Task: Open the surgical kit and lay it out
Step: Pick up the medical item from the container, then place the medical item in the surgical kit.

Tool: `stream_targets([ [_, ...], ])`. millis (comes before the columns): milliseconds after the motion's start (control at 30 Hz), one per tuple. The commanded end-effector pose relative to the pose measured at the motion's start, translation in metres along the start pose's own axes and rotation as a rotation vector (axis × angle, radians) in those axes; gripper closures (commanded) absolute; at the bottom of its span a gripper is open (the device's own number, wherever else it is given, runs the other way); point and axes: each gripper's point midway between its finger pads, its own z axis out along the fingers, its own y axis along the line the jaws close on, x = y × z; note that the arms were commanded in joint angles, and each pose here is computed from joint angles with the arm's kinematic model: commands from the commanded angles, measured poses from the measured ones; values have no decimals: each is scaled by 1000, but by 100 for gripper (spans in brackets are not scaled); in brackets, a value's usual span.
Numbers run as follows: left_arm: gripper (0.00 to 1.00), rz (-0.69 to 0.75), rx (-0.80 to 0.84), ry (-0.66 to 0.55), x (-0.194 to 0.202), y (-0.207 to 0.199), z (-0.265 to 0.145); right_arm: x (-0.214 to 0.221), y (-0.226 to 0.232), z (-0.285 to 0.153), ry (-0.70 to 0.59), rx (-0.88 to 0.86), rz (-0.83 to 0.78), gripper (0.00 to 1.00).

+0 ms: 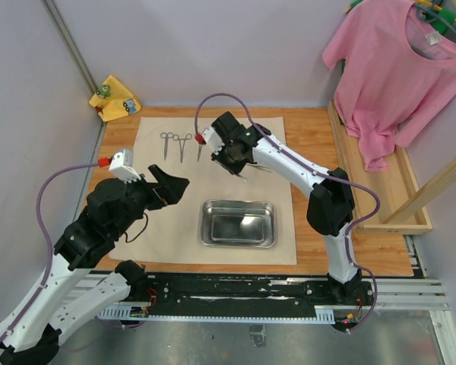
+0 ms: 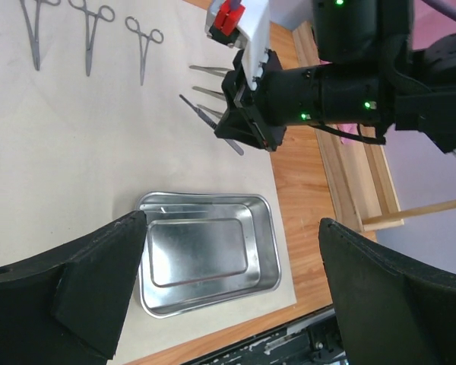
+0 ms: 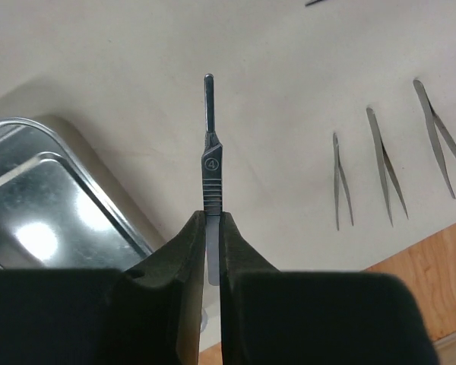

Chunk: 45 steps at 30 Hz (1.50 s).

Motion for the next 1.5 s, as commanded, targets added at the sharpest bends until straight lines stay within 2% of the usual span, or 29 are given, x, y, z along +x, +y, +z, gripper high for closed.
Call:
stream_targets([
  [0, 1, 34, 34, 7, -11, -16, -3, 18, -30, 9, 54, -29, -93, 95],
  [200, 1, 82, 32, 33, -13, -22, 4, 37, -42, 30, 44, -101, -208, 93],
  [367, 1, 103, 27, 14, -19, -23, 6, 52, -45, 43, 0, -177, -289, 89],
  [500, 1, 109, 13, -3, -22, -20, 7, 65, -52, 47, 8, -176, -363, 91],
  [833, 1, 109, -13, -26, -28, -15, 0, 102, -80, 73, 105, -190, -356, 93],
  [1200, 1, 118, -27, -28, -26, -11, 5, 105, -86, 77, 87, -186, -373, 91],
  [1367, 1, 125, -43, -41, -29, -8, 4, 110, -82, 79, 92, -203, -368, 80],
  [1467, 1, 128, -45, -45, -30, -8, 4, 115, -82, 82, 103, -207, -363, 78],
])
